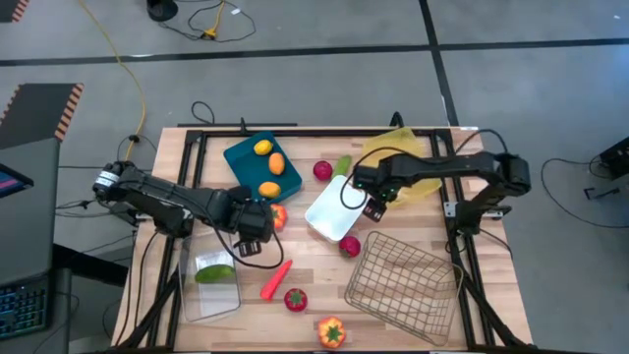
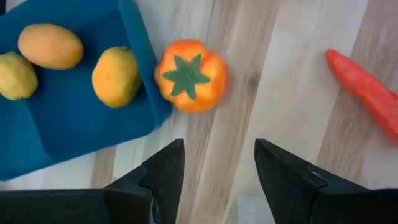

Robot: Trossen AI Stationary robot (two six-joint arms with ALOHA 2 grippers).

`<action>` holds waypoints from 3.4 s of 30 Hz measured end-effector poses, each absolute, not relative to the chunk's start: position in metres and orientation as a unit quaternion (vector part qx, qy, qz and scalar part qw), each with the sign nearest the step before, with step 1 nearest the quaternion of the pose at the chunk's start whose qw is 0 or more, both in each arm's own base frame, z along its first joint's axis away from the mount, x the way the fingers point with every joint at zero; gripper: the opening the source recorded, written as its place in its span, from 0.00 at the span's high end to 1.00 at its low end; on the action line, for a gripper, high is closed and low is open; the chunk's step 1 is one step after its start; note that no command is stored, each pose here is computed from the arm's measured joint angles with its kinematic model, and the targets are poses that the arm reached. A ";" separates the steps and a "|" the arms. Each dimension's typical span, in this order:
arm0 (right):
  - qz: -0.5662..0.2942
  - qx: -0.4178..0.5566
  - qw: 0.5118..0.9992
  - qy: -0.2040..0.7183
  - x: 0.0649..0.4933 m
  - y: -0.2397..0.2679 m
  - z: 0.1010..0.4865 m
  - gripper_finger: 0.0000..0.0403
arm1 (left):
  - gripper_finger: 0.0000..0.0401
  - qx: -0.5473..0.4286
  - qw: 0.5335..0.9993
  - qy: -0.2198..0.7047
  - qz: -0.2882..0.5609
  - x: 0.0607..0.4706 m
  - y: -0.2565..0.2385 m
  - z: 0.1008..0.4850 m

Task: Sort produce into baskets
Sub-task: Put the right orange carrot into the wire basket

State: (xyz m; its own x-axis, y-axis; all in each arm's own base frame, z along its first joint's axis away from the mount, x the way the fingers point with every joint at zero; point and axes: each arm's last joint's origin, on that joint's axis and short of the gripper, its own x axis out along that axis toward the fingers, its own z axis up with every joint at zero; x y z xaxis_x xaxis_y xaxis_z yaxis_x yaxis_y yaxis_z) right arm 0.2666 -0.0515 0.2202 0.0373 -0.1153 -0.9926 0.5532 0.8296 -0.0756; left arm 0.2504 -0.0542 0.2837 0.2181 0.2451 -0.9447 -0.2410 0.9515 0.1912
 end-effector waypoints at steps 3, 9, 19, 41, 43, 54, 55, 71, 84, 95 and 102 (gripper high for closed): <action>-0.239 0.166 0.689 0.664 0.271 -0.052 0.212 0.33 | 0.55 0.005 0.785 0.601 0.151 0.252 -0.054 0.284; -0.236 0.163 0.680 0.675 0.278 -0.053 0.198 0.33 | 0.55 0.008 0.786 0.600 0.150 0.252 -0.054 0.284; -0.225 0.173 0.682 0.674 0.289 -0.057 0.183 0.33 | 0.55 0.008 0.789 0.596 0.150 0.253 -0.055 0.284; -0.211 0.192 0.653 0.701 0.297 -0.068 0.151 0.42 | 0.55 0.006 0.791 0.593 0.150 0.254 -0.055 0.284; -0.212 0.193 0.654 0.701 0.297 -0.069 0.150 0.47 | 0.55 0.006 0.791 0.593 0.149 0.254 -0.055 0.284; -0.219 0.206 0.639 0.708 0.283 -0.074 0.138 0.75 | 0.55 0.006 0.792 0.592 0.149 0.254 -0.055 0.284; -0.219 0.205 0.639 0.708 0.284 -0.074 0.138 0.77 | 0.55 0.006 0.792 0.592 0.149 0.254 -0.055 0.284; -0.205 0.200 0.638 0.715 0.291 -0.072 0.151 0.80 | 0.55 0.004 0.794 0.589 0.149 0.255 -0.055 0.285; -0.203 0.184 0.625 0.731 0.299 -0.075 0.180 0.80 | 0.55 -0.003 0.802 0.580 0.143 0.257 -0.056 0.285; -0.233 0.139 0.643 0.716 0.286 -0.072 0.233 0.80 | 0.55 -0.007 0.821 0.555 0.133 0.263 -0.057 0.287; -0.201 0.113 0.711 0.664 0.266 -0.041 0.277 0.80 | 0.55 -0.017 0.838 0.531 0.128 0.269 -0.059 0.289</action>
State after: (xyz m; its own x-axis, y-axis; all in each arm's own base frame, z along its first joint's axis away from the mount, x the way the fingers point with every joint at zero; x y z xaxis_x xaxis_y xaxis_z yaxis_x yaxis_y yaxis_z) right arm 0.2664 -0.0412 0.2772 0.0379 -0.1365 -0.9899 0.4365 0.8934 -0.1065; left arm 0.2690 -0.0590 0.2889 0.4044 0.1956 -0.8934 -0.2324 0.9668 0.1065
